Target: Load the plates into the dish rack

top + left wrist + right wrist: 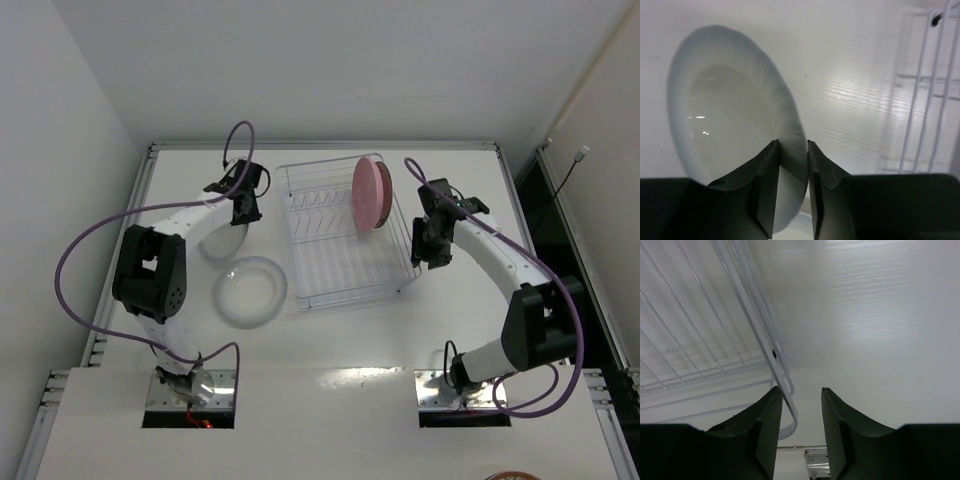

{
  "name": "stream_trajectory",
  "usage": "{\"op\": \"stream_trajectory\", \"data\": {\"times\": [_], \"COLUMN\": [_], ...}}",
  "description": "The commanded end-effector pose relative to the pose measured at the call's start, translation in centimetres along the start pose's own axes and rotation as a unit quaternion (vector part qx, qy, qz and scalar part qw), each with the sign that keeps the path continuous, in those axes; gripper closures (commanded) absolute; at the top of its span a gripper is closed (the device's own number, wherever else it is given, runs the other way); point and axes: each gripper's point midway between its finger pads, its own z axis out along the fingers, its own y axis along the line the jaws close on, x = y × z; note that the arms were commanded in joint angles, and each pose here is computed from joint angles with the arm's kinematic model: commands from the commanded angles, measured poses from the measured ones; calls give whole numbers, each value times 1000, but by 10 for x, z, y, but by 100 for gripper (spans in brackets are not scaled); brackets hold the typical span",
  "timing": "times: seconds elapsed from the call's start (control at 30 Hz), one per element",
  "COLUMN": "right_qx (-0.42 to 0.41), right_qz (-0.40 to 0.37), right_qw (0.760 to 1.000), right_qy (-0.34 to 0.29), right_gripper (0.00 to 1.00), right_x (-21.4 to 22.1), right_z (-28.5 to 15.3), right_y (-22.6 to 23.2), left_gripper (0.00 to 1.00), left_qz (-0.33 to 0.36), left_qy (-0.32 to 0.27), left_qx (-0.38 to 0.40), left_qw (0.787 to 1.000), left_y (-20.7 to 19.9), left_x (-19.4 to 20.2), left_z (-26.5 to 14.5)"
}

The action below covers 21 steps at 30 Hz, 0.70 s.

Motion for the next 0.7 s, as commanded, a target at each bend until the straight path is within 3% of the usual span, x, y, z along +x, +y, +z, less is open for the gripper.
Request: {"op": "stream_trajectory", "data": {"times": [0.0,0.43,0.67], "right_qx": [-6,-2,4], "right_qz": [2,2,2], "right_qw": [1000,1000,1000], "right_qy": [-4,-5,-3], "right_gripper": [66,66,66], "right_x": [-2,-2,0], "right_z": [3,5,5], "right_y": [1,-1,-3], "left_gripper": [100,100,100], "left_qz": [-49,-77,-104], "left_qy": [-70,-104,-167], "left_qx": [30,41,50], "left_qw": [996,991,979], "left_y": [-10,-7,-6], "left_x": [-55,-77,-128], "left_z": [-39,-68,-109]}}
